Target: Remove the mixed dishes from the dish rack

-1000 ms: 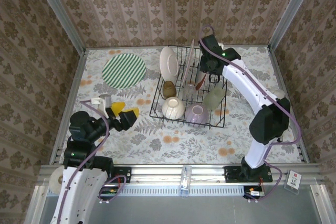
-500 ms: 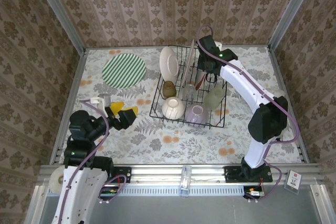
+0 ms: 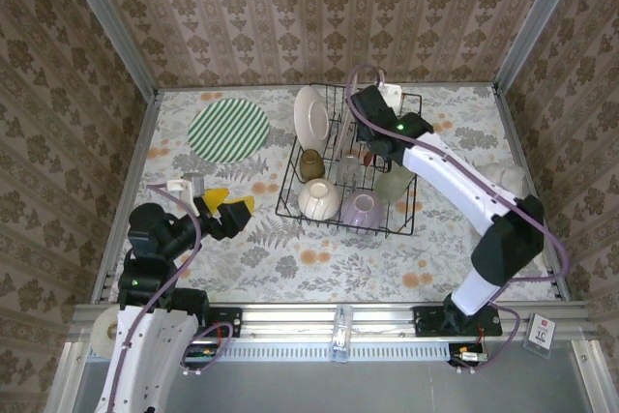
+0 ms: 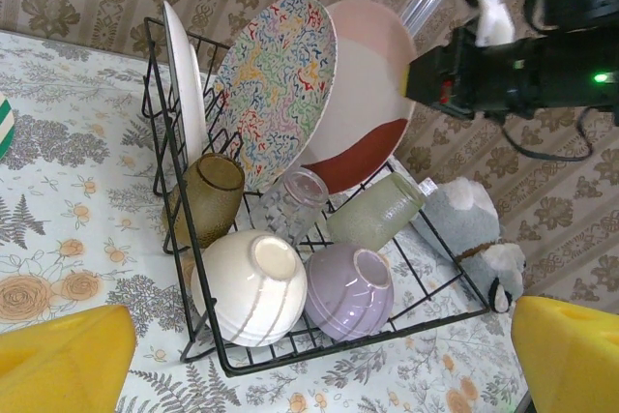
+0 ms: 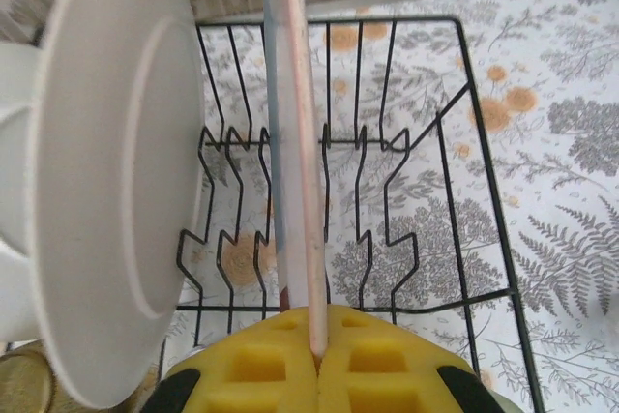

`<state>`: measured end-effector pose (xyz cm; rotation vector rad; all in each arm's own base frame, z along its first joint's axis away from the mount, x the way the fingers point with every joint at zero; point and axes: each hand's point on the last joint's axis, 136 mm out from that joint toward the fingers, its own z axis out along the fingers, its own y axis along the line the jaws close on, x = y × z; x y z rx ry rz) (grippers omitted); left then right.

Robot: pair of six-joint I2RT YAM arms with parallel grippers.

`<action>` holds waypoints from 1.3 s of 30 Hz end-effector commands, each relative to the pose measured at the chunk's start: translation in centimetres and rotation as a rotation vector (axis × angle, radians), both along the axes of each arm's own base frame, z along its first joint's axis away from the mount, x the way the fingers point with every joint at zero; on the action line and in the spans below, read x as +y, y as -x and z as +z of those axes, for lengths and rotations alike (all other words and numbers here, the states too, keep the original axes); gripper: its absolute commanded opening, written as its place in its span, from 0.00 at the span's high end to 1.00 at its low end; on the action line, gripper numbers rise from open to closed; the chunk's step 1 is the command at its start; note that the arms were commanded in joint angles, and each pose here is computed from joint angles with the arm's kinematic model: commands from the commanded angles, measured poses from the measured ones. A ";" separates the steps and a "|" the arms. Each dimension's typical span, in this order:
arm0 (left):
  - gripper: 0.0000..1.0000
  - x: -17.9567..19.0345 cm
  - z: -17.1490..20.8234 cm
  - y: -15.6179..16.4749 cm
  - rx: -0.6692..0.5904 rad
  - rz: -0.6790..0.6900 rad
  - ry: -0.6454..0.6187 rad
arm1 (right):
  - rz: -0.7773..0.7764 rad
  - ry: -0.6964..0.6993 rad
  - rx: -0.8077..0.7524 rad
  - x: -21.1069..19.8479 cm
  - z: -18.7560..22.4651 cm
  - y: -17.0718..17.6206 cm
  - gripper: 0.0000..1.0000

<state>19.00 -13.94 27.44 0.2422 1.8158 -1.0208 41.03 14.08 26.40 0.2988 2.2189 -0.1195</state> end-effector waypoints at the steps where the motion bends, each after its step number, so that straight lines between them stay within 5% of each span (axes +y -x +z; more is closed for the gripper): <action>1: 0.00 0.1 0.0 -0.3 -0.001 0.008 0.008 | -0.036 -0.014 -0.155 -1.5 5.2 0.5 1.00; 13: 0.00 0.1 -0.5 -0.7 0.028 0.014 0.004 | 0.030 -0.050 -0.259 -4.5 10.4 5.7 1.00; 19: 0.00 0.6 -0.5 -1.1 0.034 0.050 -0.002 | 0.169 -0.244 -0.264 -4.4 11.2 8.3 1.00; 29: 0.00 0.4 0.1 -2.2 0.045 0.053 0.068 | 0.235 -0.498 -0.140 -5.2 9.7 13.8 1.00; 39: 0.00 -2.3 0.3 -3.9 0.115 -0.116 0.177 | 0.378 -0.686 0.076 -2.2 6.0 19.3 1.00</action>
